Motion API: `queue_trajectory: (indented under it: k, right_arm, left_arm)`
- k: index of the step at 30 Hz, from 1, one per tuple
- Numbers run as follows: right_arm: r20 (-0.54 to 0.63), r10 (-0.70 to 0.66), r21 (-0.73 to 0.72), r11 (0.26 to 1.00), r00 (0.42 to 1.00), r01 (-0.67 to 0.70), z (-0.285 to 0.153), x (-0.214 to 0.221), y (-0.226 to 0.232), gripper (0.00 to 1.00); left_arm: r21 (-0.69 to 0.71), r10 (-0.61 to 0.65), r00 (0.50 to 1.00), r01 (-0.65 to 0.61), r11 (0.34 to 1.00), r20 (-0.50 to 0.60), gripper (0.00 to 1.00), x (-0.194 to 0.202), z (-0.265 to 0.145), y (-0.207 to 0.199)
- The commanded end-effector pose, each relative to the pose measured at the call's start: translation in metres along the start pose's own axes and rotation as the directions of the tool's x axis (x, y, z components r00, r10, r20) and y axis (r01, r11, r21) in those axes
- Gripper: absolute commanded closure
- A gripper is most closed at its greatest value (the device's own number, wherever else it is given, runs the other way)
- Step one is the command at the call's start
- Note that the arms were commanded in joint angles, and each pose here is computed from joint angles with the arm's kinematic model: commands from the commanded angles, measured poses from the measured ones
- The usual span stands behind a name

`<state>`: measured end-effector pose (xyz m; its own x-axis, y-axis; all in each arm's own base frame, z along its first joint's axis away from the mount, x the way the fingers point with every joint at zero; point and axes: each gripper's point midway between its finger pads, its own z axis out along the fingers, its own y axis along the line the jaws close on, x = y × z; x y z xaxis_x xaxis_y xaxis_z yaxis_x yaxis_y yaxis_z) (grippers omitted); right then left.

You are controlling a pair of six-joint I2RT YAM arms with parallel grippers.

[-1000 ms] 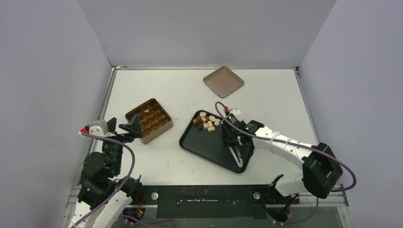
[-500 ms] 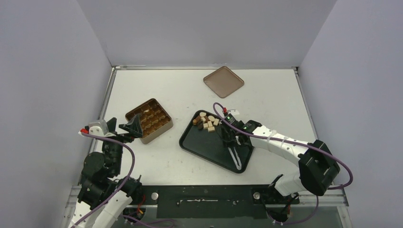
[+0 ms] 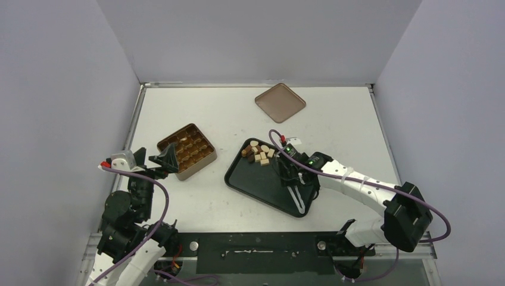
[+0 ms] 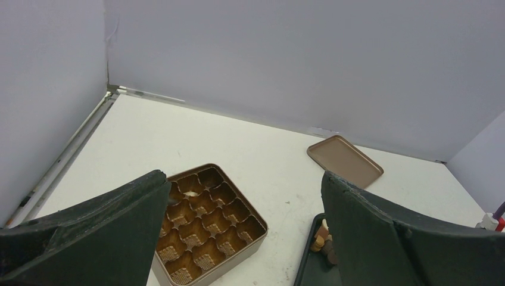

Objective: Pack the chocolate
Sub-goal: Pick up the fake chocolate from the plate.

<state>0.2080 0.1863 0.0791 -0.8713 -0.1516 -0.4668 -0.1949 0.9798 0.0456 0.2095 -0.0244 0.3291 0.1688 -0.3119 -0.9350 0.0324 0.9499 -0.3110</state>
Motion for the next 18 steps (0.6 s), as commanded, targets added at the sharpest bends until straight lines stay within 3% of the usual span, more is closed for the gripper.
queue_trajectory:
  k: [1, 9, 14, 18]
  right_arm:
    - [0.116, 0.026, -0.039, 0.999, 0.993, -0.022, -0.022, -0.033, 0.012, 0.78]
    - [0.149, 0.026, -0.059, 0.998, 0.988, -0.017, -0.026, -0.051, 0.028, 0.78]
    - [0.132, 0.036, -0.029, 0.999, 0.991, -0.032, -0.024, -0.04, 0.019, 0.54]
    - [0.103, 0.026, -0.014, 1.0, 0.994, -0.025, -0.02, -0.024, 0.011, 0.51]
  left_arm:
    - [0.013, -0.018, 0.999, 0.017, 1.0, 0.043, 0.03, -0.013, -0.001, -0.003]
    - [0.012, -0.021, 0.999, 0.02, 1.0, 0.045, 0.03, -0.013, -0.001, -0.002]
    - [0.012, -0.021, 0.999, 0.02, 1.0, 0.046, 0.03, -0.013, -0.001, -0.002]
    - [0.015, -0.02, 0.999, 0.02, 1.0, 0.045, 0.03, -0.013, -0.001, -0.003]
